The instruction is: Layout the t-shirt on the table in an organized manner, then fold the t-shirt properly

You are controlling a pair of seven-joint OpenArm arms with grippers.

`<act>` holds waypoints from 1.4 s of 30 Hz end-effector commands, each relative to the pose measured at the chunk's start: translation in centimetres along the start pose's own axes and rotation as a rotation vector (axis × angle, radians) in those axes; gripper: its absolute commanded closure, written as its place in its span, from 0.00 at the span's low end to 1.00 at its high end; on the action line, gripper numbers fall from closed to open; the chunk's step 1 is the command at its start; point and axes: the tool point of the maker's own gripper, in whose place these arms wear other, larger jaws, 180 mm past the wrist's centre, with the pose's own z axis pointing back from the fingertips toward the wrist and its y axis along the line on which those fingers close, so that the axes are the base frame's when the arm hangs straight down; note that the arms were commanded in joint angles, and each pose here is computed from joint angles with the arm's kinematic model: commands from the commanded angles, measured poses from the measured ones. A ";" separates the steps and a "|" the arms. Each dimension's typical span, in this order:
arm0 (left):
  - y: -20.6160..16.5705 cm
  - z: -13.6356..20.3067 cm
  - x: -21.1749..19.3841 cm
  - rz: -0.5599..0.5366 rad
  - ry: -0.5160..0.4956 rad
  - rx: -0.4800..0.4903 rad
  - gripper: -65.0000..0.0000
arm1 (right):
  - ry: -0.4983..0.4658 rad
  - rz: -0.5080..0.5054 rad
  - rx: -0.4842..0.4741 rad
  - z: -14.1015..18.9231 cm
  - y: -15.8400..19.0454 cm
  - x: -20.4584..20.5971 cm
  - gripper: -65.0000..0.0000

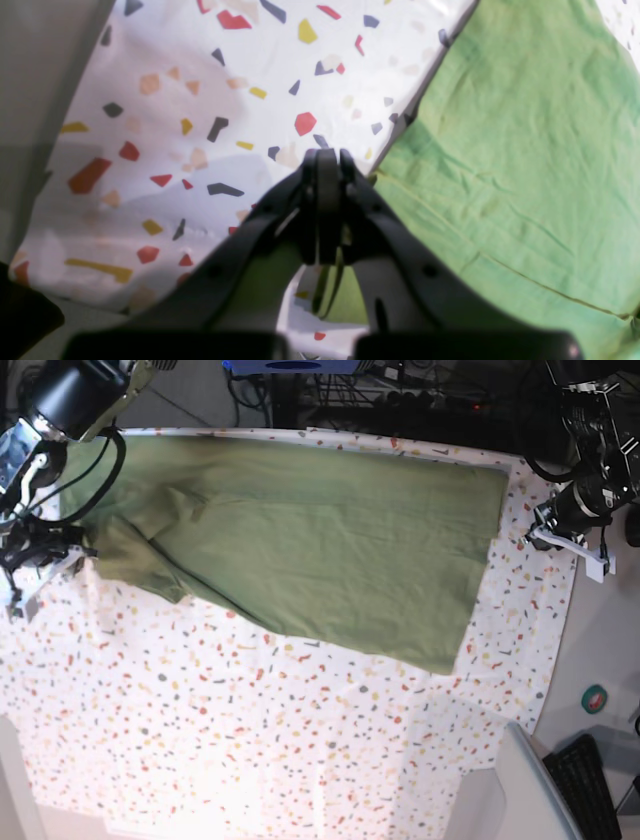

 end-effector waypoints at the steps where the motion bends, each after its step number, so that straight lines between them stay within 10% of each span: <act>1: 0.2 0.5 1.5 -0.014 -0.039 0.000 1.00 | -0.011 0.002 -0.003 0.1 -0.4 1.0 0.50; 21: 0.4 0.5 1.1 -0.014 -0.030 0.004 1.00 | 0.029 -0.030 0.101 -2.8 2.1 0.6 0.50; 26: 0.2 0.4 1.5 -0.015 -0.038 0.000 1.00 | 0.032 -0.030 0.101 -2.8 2.1 0.5 0.98; 32: -1.2 -0.7 4.9 -0.002 -0.087 -0.018 1.00 | 0.034 -0.031 0.103 -2.8 2.2 0.5 1.00; 38: -6.8 -5.6 7.9 -0.113 -0.032 -0.060 0.24 | 0.034 -0.031 0.105 -2.9 2.2 0.5 1.00; 42: -9.9 -8.7 10.7 -0.116 -0.037 -0.093 0.12 | 0.032 -0.030 0.103 -2.8 2.2 0.6 1.00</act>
